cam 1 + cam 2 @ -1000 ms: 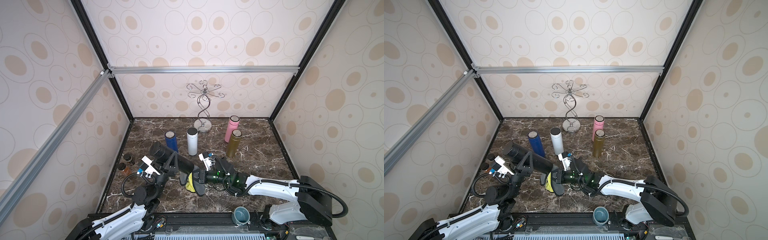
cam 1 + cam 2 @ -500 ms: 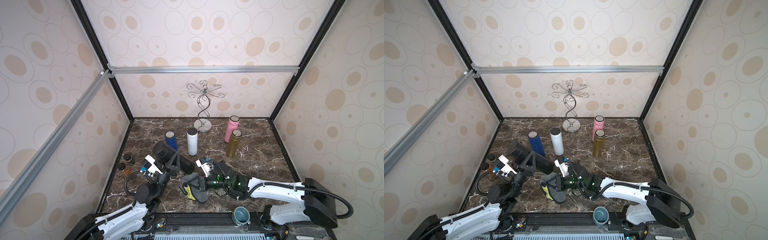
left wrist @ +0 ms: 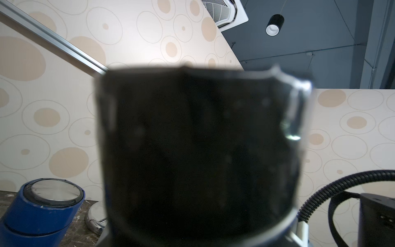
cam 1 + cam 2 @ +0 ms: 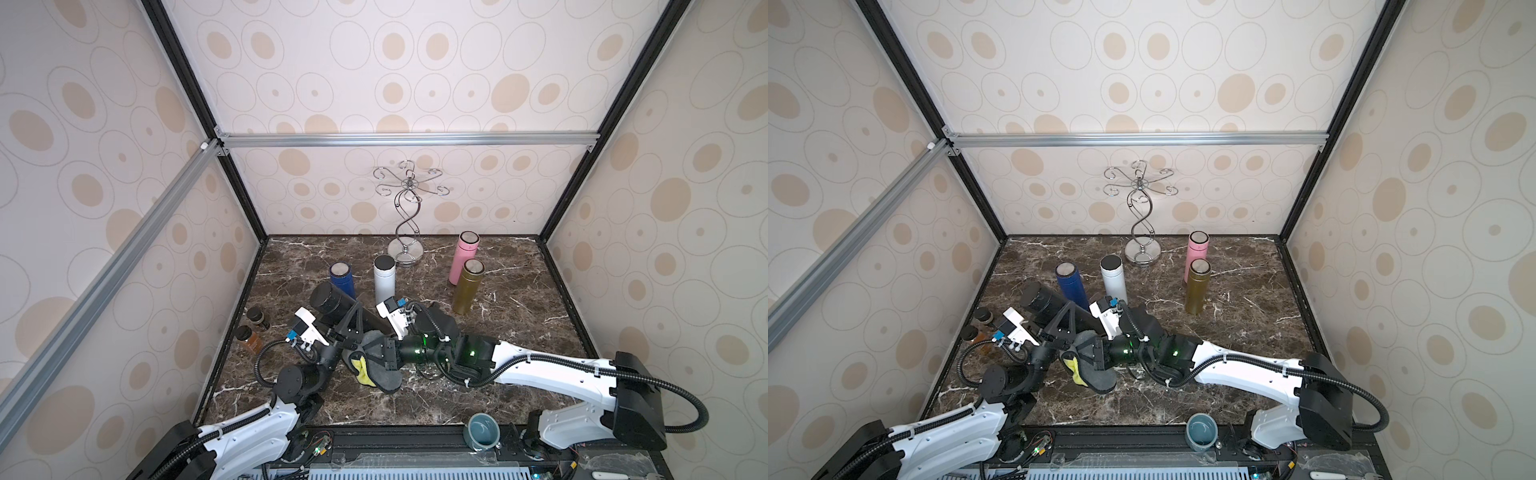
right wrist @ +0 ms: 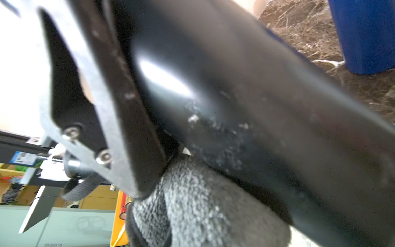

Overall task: Wipe the surface of the thermos
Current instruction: Wipe the dirt from the surface of the thermos.

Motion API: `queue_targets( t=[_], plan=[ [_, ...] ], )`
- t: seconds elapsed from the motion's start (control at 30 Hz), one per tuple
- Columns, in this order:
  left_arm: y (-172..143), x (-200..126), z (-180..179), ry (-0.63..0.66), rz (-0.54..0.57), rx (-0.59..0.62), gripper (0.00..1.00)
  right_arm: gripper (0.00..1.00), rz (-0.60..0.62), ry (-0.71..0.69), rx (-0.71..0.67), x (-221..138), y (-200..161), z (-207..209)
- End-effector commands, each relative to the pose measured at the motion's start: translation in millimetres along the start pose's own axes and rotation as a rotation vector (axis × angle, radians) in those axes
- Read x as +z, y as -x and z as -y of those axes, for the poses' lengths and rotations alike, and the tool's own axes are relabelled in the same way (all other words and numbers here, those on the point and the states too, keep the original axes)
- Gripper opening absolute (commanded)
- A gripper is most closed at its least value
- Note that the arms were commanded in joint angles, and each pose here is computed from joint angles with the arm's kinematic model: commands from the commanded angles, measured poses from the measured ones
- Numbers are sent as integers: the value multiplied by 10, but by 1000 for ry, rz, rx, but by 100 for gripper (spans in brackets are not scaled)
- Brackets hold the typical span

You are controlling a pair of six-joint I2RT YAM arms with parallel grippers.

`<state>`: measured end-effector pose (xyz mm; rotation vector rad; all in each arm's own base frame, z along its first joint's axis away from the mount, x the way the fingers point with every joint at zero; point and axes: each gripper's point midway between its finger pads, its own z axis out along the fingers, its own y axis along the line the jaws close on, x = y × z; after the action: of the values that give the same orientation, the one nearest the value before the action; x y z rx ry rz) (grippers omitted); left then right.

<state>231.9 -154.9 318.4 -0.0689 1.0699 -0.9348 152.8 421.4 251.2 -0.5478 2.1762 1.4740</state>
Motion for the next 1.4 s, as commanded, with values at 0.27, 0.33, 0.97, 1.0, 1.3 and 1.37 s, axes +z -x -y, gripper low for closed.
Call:
queue_targets(
  t=[0.27, 0.33, 0.97, 1.0, 1.3, 1.37],
  plan=[
    [277, 71, 282, -115, 90, -70, 0, 0, 99, -267, -2, -7, 131, 550],
    [279, 71, 280, -113, 90, -67, 0, 0, 96, -294, -3, -25, 97, 622],
    [150, 172, 310, -117, 33, -42, 0, 0, 176, -522, 45, -780, -250, 1282],
    [114, 200, 302, -110, 17, -39, 0, 0, 178, -542, 55, -832, -257, 1335],
    [-300, 461, 326, -87, -151, 6, 0, 0, 223, -706, 81, -1324, -284, 1754],
    [-374, 508, 371, -99, -177, 15, 0, 0, 216, -697, 101, -1314, -307, 1837]
  ],
)
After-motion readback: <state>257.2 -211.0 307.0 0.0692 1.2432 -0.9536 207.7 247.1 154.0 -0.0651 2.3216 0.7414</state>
